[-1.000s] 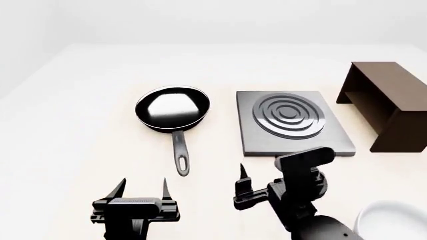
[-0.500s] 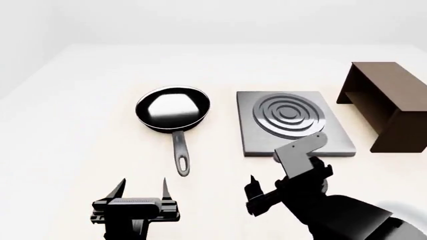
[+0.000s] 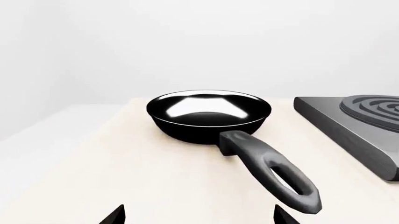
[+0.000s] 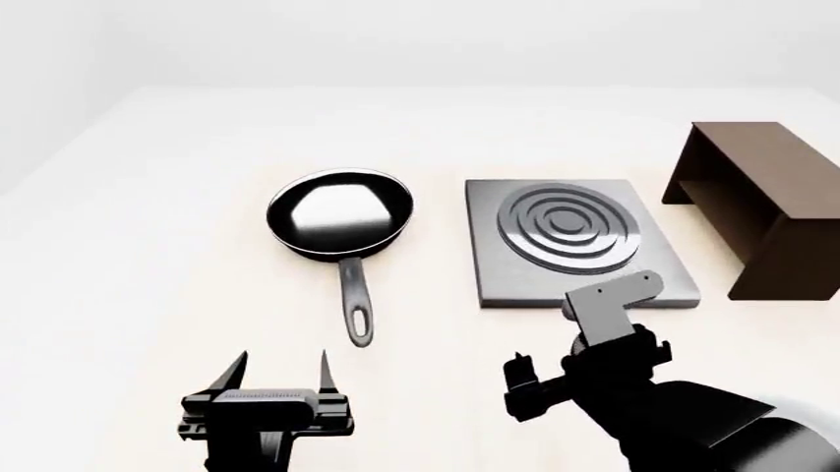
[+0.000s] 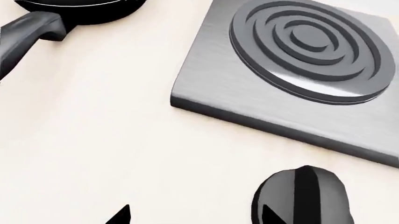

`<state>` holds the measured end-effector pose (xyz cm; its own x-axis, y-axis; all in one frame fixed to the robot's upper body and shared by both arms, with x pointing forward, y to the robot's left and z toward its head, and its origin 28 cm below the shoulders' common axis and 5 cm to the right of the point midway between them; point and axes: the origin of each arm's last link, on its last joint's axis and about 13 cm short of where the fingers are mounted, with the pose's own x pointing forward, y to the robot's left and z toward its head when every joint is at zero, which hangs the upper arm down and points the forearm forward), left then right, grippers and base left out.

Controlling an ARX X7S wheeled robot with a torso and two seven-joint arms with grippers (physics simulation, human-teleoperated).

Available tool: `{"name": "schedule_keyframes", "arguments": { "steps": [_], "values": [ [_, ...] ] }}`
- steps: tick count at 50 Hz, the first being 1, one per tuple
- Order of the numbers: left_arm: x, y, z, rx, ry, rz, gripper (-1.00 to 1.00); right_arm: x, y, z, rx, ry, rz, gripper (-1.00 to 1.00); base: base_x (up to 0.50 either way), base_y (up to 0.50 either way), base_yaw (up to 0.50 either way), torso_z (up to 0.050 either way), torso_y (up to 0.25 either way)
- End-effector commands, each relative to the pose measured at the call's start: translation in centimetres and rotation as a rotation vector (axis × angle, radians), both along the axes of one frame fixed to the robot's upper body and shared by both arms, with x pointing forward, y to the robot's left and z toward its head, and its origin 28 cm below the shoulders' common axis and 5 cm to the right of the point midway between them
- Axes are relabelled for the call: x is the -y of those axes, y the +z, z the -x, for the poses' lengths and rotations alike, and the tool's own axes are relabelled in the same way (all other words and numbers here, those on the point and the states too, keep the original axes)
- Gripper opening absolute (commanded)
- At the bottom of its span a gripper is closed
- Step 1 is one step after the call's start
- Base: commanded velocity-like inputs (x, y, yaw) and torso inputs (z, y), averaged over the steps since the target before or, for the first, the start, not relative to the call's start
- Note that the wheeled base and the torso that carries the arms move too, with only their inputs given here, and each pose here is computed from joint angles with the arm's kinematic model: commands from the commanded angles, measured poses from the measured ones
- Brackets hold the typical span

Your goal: Turn on the stove.

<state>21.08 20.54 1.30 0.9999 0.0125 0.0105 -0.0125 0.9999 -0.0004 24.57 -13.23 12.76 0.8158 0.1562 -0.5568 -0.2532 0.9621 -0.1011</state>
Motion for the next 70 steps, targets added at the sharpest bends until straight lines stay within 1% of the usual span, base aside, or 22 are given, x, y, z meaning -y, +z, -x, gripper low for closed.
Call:
{"name": "schedule_keyframes", "arguments": {
  "steps": [1, 9, 15, 17, 26, 44, 54, 64, 70],
  "values": [
    [0.0, 0.0, 0.0, -0.001, -0.001, -0.002, 1.0, 0.5, -1.2, -0.7, -0.042, -0.056, -0.039, 1.0, 0.0, 0.0, 0.0, 0.0, 0.0],
    [0.0, 0.0, 0.0, -0.003, -0.001, -0.004, 1.0, 1.2, -1.9, -0.9, -0.052, -0.091, -0.038, 1.0, 0.0, 0.0, 0.0, 0.0, 0.0],
    [0.0, 0.0, 0.0, -0.003, -0.002, -0.006, 1.0, 1.5, -2.6, -0.9, -0.06, -0.111, -0.059, 1.0, 0.0, 0.0, 0.0, 0.0, 0.0],
    [0.0, 0.0, 0.0, -0.003, -0.002, -0.005, 1.0, 1.5, -2.8, -0.9, -0.051, -0.101, -0.04, 1.0, 0.0, 0.0, 0.0, 0.0, 0.0],
    [0.0, 0.0, 0.0, -0.007, -0.003, -0.007, 1.0, 2.1, -3.9, -1.3, -0.067, -0.123, -0.033, 1.0, 0.0, 0.0, 0.0, 0.0, 0.0],
    [0.0, 0.0, 0.0, -0.013, -0.004, -0.011, 1.0, 2.6, -5.0, -1.7, -0.088, -0.157, -0.037, 1.0, 0.0, 0.0, 0.0, 0.0, 0.0],
    [0.0, 0.0, 0.0, -0.013, -0.004, -0.01, 1.0, 3.3, -5.1, -2.2, -0.084, -0.186, -0.032, 1.0, 0.0, 0.0, 0.0, 0.0, 0.0],
    [0.0, 0.0, 0.0, -0.013, -0.004, -0.011, 1.0, 4.1, -3.9, -2.7, -0.057, -0.221, -0.028, 1.0, 0.0, 0.0, 0.0, 0.0, 0.0],
    [0.0, 0.0, 0.0, -0.015, -0.004, -0.012, 1.0, 4.5, -3.8, -2.8, -0.051, -0.235, -0.023, 1.0, 0.0, 0.0, 0.0, 0.0, 0.0]
  ]
}}
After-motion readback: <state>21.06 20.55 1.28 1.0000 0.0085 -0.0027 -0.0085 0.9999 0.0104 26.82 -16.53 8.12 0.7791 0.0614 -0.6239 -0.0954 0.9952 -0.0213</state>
